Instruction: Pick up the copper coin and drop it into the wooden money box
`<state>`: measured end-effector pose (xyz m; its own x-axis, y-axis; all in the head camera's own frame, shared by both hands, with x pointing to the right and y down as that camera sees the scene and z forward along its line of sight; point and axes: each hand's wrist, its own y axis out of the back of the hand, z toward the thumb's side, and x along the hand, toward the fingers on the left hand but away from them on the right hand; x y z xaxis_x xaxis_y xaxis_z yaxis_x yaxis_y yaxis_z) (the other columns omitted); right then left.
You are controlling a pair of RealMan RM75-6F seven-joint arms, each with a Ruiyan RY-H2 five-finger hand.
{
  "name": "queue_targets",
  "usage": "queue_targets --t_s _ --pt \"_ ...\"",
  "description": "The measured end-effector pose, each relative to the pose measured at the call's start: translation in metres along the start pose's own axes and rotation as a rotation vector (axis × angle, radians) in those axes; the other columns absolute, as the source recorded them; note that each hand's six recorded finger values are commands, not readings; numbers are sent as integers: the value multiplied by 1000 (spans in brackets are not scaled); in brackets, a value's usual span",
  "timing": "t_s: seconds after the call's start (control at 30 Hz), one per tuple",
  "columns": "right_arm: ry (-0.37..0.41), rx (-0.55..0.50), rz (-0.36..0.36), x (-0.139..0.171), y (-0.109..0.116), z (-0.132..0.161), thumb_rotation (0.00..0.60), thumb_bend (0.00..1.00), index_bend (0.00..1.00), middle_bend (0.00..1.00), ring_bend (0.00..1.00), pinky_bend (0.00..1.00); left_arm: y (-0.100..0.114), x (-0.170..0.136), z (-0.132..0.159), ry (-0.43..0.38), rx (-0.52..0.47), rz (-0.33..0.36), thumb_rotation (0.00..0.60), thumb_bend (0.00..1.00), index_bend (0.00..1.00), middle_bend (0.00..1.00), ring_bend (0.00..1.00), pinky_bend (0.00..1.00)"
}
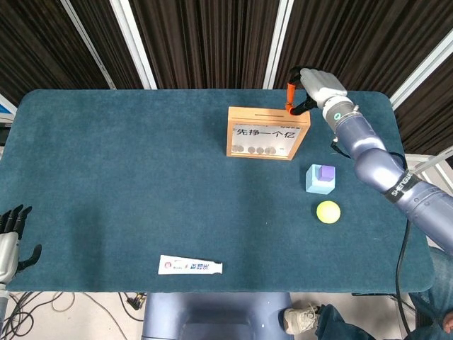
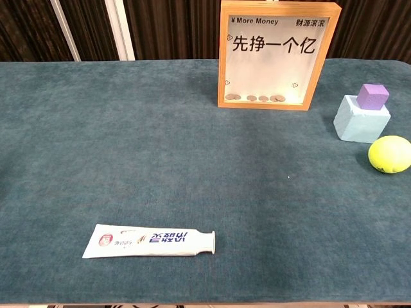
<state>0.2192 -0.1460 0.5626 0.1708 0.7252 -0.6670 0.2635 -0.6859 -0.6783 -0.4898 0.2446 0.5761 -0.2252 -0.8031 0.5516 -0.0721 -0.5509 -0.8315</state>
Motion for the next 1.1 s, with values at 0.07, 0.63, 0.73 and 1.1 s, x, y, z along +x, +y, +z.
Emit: queue_targets --t_s 0.07,0.63,0.73,1.1 --pt "1 -14 39 -5 -6 -2 600 576 705 137 63 0 -1 0 -1 8 -1 -7 600 367 75 2 0 40" --pt "-19 -8 134 -32 -23 -2 600 578 695 134 63 0 -1 2 -2 35 -16 -33 600 367 75 2 0 40" --pt "-21 -12 142 -35 -27 -1 600 577 695 134 62 0 -2 2 -3 39 -15 -36 600 368 75 2 0 40" --pt "-27 -17 139 -44 -33 1 600 578 677 131 50 0 -2 3 -3 42 -12 -38 600 367 75 2 0 40"
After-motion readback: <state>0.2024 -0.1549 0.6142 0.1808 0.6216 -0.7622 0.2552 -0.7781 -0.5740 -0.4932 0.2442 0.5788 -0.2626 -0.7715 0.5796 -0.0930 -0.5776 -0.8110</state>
